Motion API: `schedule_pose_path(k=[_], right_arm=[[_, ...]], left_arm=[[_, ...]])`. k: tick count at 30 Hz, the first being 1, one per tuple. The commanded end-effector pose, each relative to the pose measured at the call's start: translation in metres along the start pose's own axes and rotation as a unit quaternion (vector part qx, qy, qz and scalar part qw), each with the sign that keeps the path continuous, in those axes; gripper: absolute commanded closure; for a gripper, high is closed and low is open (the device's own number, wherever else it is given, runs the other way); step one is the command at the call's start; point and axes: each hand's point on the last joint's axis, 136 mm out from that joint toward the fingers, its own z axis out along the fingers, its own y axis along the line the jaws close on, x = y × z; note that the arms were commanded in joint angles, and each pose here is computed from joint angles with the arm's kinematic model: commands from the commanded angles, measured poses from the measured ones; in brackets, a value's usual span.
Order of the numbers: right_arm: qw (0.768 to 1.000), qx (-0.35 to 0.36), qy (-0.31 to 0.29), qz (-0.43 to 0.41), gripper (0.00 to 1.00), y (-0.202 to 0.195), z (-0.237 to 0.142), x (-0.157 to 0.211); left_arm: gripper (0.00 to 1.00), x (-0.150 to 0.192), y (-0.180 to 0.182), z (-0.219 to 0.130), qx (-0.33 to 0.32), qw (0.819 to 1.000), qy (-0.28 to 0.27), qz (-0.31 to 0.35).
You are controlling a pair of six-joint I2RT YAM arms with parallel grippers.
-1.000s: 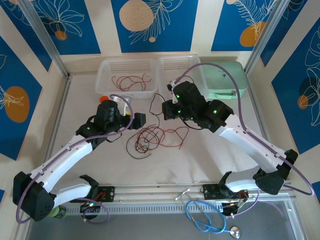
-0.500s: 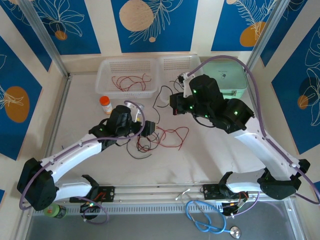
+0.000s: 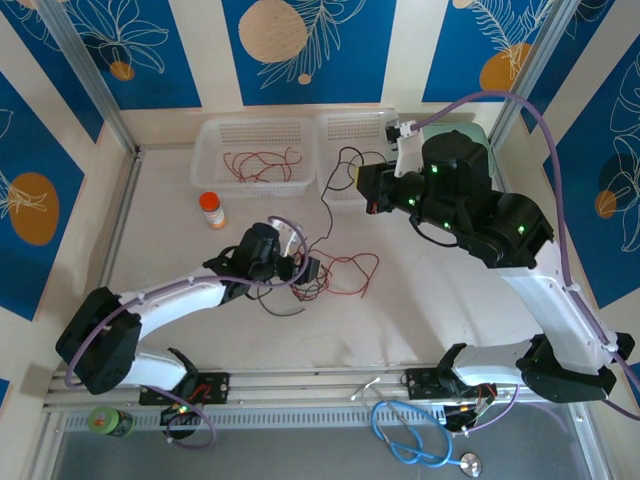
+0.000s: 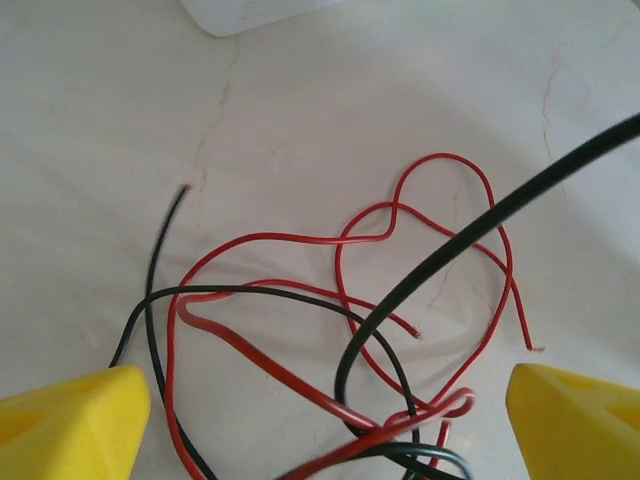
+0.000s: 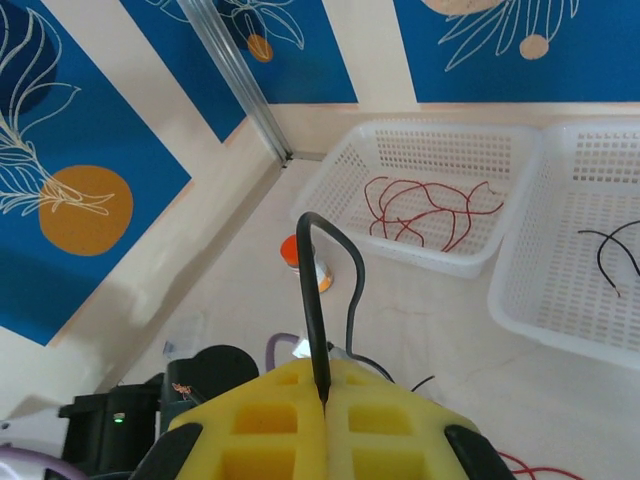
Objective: Untangle the cables
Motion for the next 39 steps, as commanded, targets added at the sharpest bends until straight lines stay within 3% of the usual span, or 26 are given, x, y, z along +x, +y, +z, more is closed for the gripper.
schedule_pose_path(k=[1,9,17,30,34,39], right_arm=[[1.000,-0.014,-0.017,-0.009,1.00,0.006,-0.015,-0.012],[0.999,-0.030,-0.022,-0.007,1.00,0.013,-0.023,-0.020],[0.998,-0.025,-0.057,-0.028,1.00,0.017,-0.038,-0.047],[0.986,0.017,-0.149,-0.068,1.00,0.010,-0.072,-0.102],[0.982,0.037,-0.169,-0.076,1.00,0.001,-0.070,-0.116],[0.979,0.062,-0.174,-0.082,1.00,-0.016,-0.049,-0.135]], left_arm=[[0.10,-0.022,-0.019,0.002,0.043,0.997,-0.050,0.027],[0.16,-0.034,-0.027,0.008,0.058,0.995,-0.072,0.026],[0.31,0.009,-0.028,0.033,0.059,0.998,-0.019,0.012],[0.48,0.056,0.009,0.017,-0.032,0.999,0.012,-0.014],[0.47,0.053,0.009,0.014,-0.033,0.999,0.009,-0.018],[0.32,0.035,-0.005,0.005,-0.006,1.000,-0.009,-0.011]])
